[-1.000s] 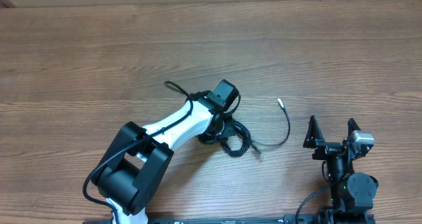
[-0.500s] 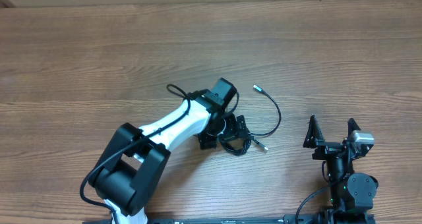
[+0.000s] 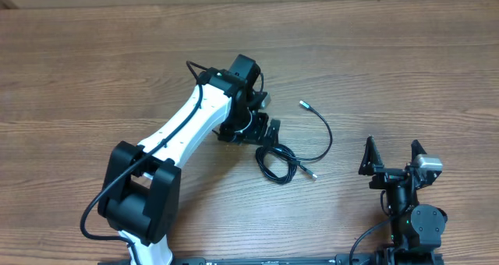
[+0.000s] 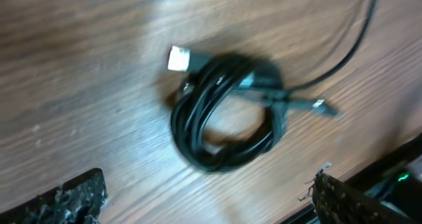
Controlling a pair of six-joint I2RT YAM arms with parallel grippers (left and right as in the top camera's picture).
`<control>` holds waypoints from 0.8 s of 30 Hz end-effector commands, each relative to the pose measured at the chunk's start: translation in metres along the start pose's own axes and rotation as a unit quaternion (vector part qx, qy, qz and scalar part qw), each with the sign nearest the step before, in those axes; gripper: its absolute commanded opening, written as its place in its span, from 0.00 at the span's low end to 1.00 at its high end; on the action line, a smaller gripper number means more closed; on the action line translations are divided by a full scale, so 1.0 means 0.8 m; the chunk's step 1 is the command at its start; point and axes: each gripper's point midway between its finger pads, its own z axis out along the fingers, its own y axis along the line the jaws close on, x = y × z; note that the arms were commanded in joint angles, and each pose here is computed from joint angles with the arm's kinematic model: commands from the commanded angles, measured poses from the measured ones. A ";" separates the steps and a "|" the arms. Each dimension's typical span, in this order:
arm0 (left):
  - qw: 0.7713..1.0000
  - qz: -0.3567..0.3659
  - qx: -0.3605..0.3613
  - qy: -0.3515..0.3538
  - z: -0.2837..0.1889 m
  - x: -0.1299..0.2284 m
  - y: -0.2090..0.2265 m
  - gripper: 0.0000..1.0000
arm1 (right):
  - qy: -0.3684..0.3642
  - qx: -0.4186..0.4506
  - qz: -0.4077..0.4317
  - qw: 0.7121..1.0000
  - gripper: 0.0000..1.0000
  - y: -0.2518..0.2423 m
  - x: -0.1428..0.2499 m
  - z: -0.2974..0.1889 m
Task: Untangle cables
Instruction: 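Close the left gripper on the coil and lift it slightly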
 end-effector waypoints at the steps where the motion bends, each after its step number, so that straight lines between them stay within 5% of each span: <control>1: 0.998 0.060 -0.036 0.006 0.001 0.009 0.004 1.00 | -0.001 0.002 0.002 1.000 1.00 -0.001 0.003 0.000; 12: 0.996 0.085 -0.035 0.014 0.057 0.032 -0.007 1.00 | -0.001 0.002 0.002 1.000 1.00 -0.001 0.003 0.000; 18: 0.999 0.026 -0.033 0.007 0.087 0.043 -0.004 1.00 | -0.001 0.002 0.002 1.000 1.00 -0.001 0.003 0.000; 20: 0.999 0.006 -0.032 0.005 0.095 0.047 -0.002 0.85 | -0.001 0.002 0.002 1.000 1.00 -0.001 0.003 0.000; 24: 0.998 -0.055 -0.033 0.004 0.107 0.055 0.003 0.31 | -0.002 0.002 0.002 1.000 1.00 -0.001 0.003 0.000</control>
